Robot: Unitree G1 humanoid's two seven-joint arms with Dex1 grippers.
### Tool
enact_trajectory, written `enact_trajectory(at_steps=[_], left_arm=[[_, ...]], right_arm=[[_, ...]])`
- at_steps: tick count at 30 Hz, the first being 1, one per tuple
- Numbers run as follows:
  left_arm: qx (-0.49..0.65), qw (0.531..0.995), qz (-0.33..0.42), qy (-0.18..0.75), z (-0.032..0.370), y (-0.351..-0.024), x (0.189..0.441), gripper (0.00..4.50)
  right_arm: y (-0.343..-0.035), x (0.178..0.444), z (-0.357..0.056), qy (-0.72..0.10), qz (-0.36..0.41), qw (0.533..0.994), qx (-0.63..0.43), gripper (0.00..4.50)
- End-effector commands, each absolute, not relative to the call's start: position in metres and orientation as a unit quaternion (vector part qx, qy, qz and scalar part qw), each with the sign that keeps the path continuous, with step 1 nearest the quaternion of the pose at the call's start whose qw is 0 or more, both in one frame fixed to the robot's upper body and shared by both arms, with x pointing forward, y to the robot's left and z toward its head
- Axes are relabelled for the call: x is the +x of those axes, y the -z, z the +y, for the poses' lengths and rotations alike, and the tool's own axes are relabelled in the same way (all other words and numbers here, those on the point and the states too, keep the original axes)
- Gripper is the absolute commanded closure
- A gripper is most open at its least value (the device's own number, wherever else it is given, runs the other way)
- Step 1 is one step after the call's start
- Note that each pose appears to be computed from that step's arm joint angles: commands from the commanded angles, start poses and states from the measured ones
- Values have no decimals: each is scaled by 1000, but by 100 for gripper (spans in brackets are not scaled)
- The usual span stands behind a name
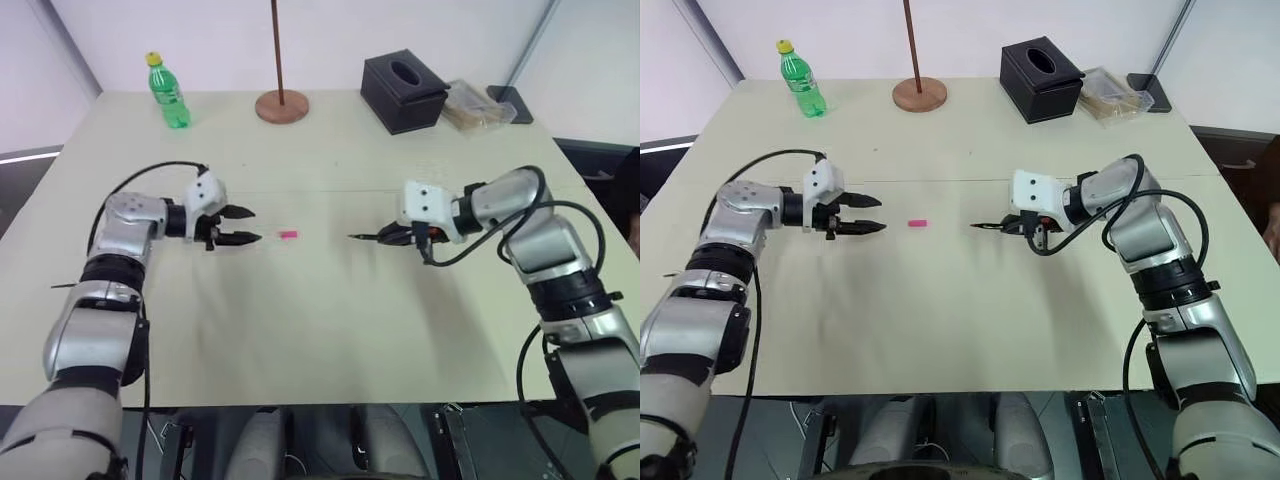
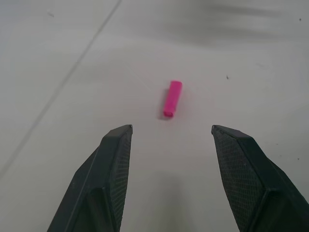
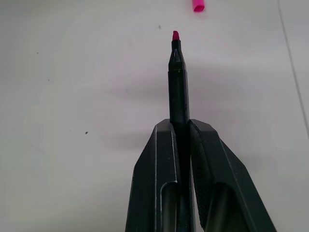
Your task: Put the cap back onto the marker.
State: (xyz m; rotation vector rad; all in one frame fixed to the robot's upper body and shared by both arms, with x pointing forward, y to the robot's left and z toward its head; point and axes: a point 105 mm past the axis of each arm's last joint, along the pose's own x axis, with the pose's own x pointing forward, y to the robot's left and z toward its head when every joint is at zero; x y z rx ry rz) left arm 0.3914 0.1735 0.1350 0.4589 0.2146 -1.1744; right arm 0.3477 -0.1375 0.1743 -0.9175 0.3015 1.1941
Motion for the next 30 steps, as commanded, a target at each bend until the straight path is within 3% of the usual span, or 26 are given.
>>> enact_trajectory(at_steps=[1,30], left_arm=[[215,800,98,551,168,-136,394,175],[212,827,102,510,129,-110,411,175]], right_arm=[[-191,341,-142,-528,113,725,-429,446],[-197,317,-162,-499,141,749,-412,446]])
